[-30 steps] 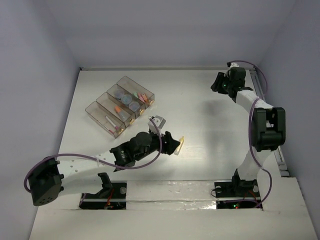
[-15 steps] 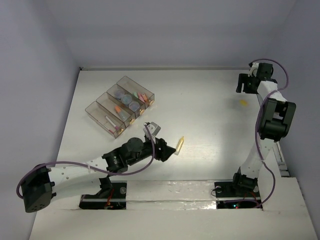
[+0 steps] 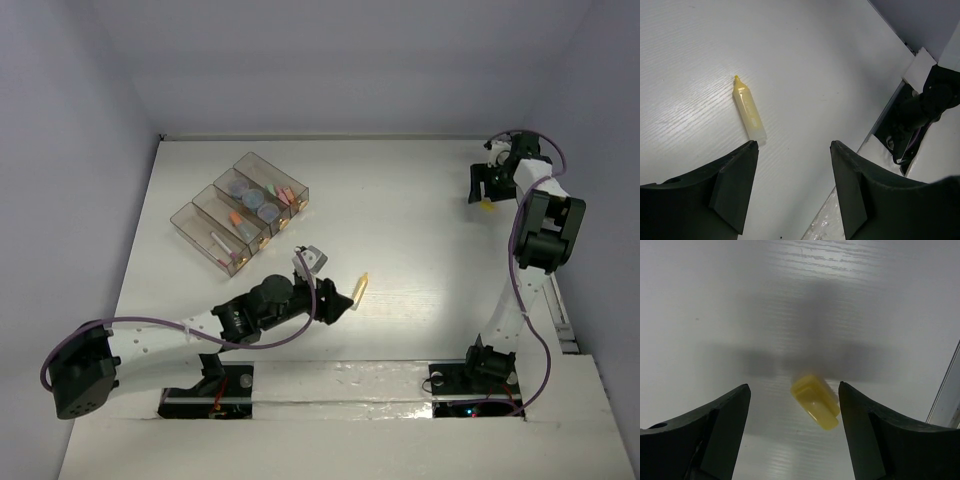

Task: Sort the stationery into containers
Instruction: Pick up the pen from the center of the board.

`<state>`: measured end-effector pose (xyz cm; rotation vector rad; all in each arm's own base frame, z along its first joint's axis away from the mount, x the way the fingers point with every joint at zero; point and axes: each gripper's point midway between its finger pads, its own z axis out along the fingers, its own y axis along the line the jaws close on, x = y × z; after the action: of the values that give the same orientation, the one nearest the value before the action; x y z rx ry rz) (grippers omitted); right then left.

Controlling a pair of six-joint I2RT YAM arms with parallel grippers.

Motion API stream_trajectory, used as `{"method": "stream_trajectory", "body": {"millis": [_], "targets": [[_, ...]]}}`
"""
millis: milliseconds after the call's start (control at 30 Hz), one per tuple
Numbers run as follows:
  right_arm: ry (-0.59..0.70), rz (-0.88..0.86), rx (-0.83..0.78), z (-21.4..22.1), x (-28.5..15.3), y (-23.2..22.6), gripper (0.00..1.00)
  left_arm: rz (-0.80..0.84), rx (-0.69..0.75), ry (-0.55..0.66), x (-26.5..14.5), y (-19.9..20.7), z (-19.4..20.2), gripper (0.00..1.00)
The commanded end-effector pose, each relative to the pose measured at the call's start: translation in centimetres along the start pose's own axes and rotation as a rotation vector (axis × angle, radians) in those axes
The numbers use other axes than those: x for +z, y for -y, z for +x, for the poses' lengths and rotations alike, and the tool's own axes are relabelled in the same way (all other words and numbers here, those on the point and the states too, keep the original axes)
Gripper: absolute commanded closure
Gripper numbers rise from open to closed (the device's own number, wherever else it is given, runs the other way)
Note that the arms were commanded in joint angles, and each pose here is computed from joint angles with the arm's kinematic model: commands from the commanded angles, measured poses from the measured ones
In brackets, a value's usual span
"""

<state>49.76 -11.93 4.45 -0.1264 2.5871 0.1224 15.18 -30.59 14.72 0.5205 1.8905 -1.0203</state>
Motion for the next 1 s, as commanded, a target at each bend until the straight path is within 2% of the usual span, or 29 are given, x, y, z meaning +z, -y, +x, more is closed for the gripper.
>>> {"method": "stream_trajectory", "body": {"millis": [0,233,300,500,633,833,900,967], "targets": [[-0.008,-0.027,-0.017,-0.1,-0.1,0.2,0.23,0.032,0.014,0.049,0.3,0.8,-1.2,0.44],[-0.045,-0.012,-0.017,1.5,0.6,0.3,0.27,0.032,0.018,0.042,0.4,0.8,-1.1,0.45],[-0.047,-0.001,-0.018,1.7,0.6,0.5,0.32,0.029,0.019,0.047,0.2,0.7,-1.2,0.47],[-0.061,0.032,-0.003,2.8,-0.2,0.5,0.39,0.031,0.016,0.067,-0.3,0.8,-1.6,0.48],[-0.061,0.065,0.006,3.1,-1.1,0.6,0.41,0.042,0.013,0.078,-0.7,1.0,-1.8,0.49],[-0.041,0.108,0.012,2.5,-2.1,1.1,0.52,0.039,0.007,0.105,-1.3,0.9,-2.3,0.50],[-0.047,0.122,0.017,2.6,-1.8,1.5,0.52,0.032,0.005,0.111,-1.4,0.7,-2.4,0.50],[-0.044,0.126,0.024,2.3,-1.6,1.7,0.48,0.024,0.007,0.106,-1.3,0.5,-2.2,0.50]]}}
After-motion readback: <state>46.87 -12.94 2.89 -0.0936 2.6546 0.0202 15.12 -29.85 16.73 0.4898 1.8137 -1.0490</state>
